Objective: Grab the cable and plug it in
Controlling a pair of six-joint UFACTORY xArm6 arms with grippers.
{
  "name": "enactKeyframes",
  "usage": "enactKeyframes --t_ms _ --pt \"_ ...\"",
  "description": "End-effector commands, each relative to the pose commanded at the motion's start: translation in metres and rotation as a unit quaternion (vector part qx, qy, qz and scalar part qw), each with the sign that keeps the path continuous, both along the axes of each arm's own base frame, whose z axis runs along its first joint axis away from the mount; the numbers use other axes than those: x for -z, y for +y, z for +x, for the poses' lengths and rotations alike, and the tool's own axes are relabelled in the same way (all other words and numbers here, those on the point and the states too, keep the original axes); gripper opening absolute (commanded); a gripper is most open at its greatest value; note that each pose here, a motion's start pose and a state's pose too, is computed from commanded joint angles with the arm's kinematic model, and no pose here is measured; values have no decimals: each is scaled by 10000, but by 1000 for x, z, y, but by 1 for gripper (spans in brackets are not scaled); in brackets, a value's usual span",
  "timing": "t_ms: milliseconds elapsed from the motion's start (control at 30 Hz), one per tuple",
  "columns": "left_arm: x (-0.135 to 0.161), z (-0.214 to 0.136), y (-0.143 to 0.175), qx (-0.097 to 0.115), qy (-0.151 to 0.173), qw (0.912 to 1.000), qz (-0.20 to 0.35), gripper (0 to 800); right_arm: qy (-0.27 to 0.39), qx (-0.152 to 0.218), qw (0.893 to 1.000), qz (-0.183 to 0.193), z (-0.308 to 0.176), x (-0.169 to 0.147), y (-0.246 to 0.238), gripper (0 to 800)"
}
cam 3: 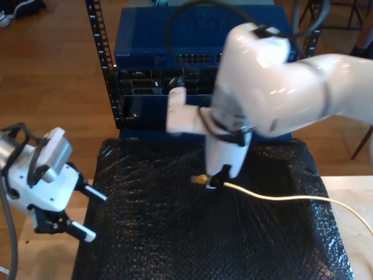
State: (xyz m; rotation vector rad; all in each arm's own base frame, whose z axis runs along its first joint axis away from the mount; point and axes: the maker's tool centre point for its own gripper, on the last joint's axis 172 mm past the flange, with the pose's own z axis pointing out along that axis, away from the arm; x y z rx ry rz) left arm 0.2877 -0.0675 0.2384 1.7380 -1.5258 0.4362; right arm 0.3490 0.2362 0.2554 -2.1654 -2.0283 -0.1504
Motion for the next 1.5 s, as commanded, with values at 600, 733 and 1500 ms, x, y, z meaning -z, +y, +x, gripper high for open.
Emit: enactKeyframes --t_ms 600,733,1500 --pt "-38 17 -76 380 -258 9974 -548 800 -165 182 9985 495 -14 -52 -7 3" --pt "-43 13 -96 690 -338 9956 -532 800 -177 190 9983 519 -15 -54 -6 3" --pt "-84 37 -142 525 -531 9938 -827 800 -209 234 9968 734 -13 -68 3 4"
